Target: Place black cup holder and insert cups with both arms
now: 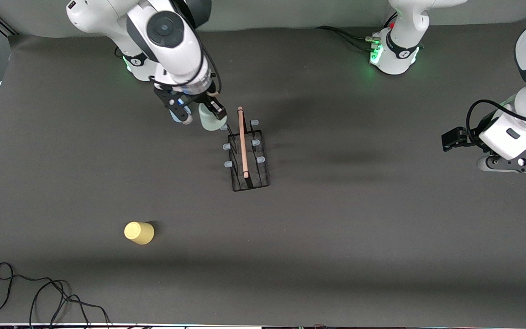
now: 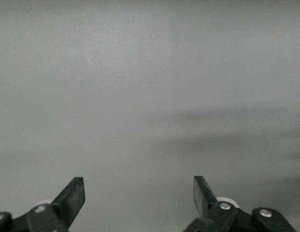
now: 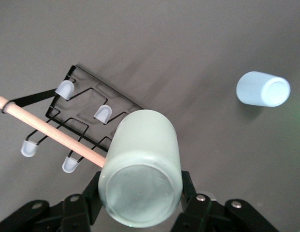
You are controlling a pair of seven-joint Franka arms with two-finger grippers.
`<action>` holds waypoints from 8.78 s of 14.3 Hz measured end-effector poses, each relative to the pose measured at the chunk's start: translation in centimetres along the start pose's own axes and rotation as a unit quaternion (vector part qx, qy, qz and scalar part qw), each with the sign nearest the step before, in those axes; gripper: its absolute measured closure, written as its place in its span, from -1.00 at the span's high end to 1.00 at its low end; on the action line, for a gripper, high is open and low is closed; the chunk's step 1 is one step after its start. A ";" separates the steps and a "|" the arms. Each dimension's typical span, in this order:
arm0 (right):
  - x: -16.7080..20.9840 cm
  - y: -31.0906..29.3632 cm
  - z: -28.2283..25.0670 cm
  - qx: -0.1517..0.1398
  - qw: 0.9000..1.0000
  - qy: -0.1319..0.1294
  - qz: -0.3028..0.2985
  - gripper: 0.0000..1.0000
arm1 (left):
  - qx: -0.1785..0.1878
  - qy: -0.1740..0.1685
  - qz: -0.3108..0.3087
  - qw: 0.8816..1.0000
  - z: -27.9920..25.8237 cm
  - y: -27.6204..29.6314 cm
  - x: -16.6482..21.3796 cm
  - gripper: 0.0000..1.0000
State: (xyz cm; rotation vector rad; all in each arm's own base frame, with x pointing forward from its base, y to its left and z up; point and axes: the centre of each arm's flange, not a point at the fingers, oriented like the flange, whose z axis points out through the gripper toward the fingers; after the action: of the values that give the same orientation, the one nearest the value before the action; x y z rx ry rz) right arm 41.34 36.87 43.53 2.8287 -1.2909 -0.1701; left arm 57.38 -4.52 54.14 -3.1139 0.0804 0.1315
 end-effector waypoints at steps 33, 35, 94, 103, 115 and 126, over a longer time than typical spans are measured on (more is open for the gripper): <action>36.6 3.4 -10.4 -0.013 0.926 0.045 -0.374 1.00 | 0.000 0.002 0.000 1.000 0.0 -0.1 0.0 1.00; 40.4 2.4 -8.9 -0.008 0.911 0.046 -0.411 1.00 | 0.000 0.002 -0.001 1.000 0.0 -0.1 0.0 1.00; 7.1 -10.0 5.1 0.031 0.999 0.022 -0.026 0.33 | 0.000 0.001 -0.002 1.000 0.0 -0.2 0.0 1.00; 7.0 -10.6 11.2 0.032 0.999 0.019 -0.005 0.59 | 0.000 0.001 -0.005 1.000 0.0 -0.5 0.0 1.00; 10.1 -7.1 -13.0 0.009 0.997 -0.014 -0.073 1.00 | 0.000 0.001 -0.005 1.000 0.0 -0.6 0.0 1.00; 28.2 9.4 -19.9 0.023 0.945 -0.019 -0.324 1.00 | 0.000 0.001 -0.005 1.000 0.0 -0.6 0.0 1.00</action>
State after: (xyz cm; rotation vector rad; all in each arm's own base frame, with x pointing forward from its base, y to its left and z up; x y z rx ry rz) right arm 54.81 9.01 61.53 3.1862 -0.3168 -0.2045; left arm 57.45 -3.94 54.11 -3.1145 0.0655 0.1288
